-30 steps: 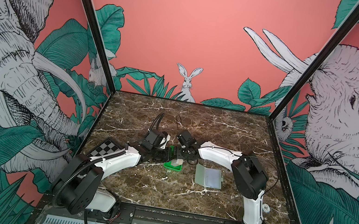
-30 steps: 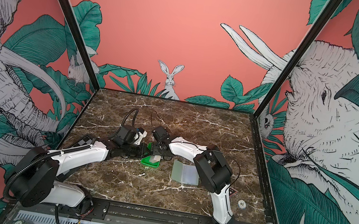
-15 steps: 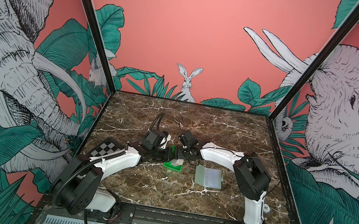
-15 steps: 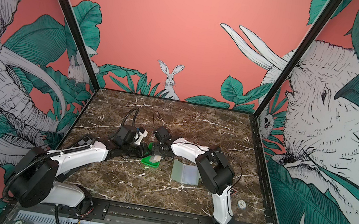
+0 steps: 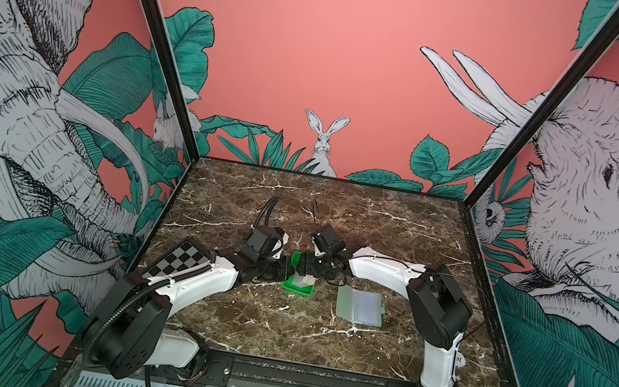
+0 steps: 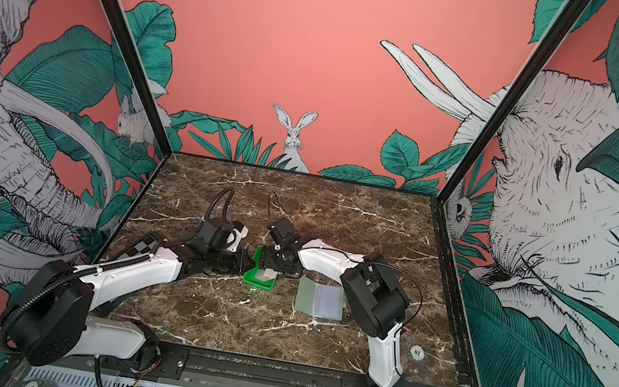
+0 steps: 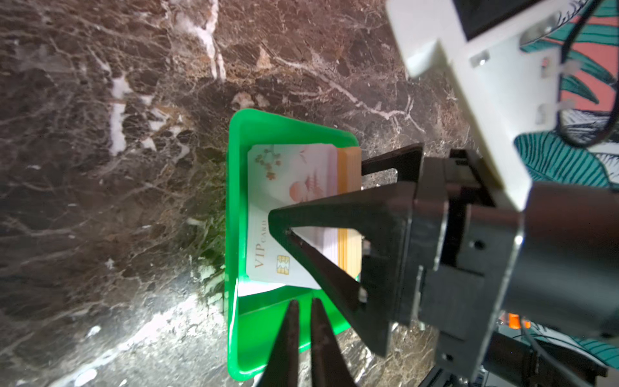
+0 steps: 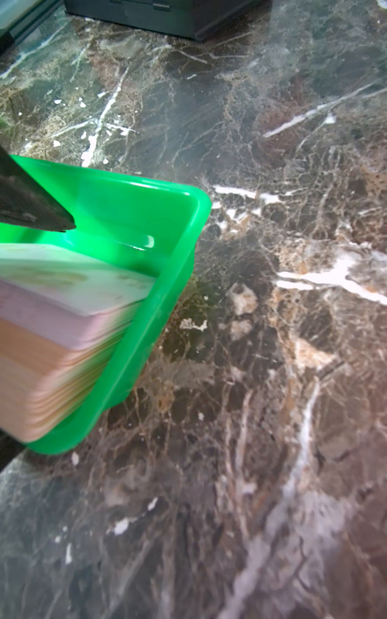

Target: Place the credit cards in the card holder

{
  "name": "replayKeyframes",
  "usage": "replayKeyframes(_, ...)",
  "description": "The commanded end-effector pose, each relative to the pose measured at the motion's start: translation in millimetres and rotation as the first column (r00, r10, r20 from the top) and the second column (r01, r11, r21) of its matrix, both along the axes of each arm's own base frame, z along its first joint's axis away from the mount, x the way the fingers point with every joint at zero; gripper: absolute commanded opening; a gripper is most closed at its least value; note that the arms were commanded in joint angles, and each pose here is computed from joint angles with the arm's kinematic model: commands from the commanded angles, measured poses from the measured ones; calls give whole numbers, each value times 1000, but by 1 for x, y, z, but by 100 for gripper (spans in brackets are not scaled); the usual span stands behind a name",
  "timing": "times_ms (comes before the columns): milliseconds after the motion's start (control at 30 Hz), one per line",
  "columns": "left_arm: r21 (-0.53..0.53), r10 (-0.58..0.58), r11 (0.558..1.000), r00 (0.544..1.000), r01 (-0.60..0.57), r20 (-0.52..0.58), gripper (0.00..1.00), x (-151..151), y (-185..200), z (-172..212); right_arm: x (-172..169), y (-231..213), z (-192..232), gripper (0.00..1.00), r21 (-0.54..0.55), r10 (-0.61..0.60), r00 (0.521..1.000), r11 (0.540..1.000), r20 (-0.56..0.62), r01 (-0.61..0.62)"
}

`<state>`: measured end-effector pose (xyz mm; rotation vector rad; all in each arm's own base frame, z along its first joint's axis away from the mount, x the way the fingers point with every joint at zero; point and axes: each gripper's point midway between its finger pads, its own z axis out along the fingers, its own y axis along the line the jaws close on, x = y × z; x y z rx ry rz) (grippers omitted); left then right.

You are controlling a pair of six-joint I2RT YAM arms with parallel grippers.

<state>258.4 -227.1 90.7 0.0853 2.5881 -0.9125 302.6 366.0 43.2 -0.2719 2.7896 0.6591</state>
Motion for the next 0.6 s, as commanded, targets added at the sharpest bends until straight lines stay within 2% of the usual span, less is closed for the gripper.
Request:
replayKeyframes(0, 6, 4, 1000, 1000, -4, 30, 12, 0, 5, 6, 3, 6, 13, 71, 40, -1, 1000, 999, 10, 0)
replayKeyframes(333, 30, 20, 999, 1000, -20, -10, 9, -4, 8, -3, 11, 15, 13, 56, 15, 59, 998, 998, 38, -59)
replayKeyframes(433, 30, 25, 999, 999, -24, -21, 9, -5, 9, -5, 12, 22, 14, 57, 18, 94, 995, 995, 35, -95)
replayKeyframes(567, 37, 43, 998, 999, -42, -33, 9, -7, 12, -9, 11, 25, 13, 66, 7, 127, 992, 992, 24, -127)
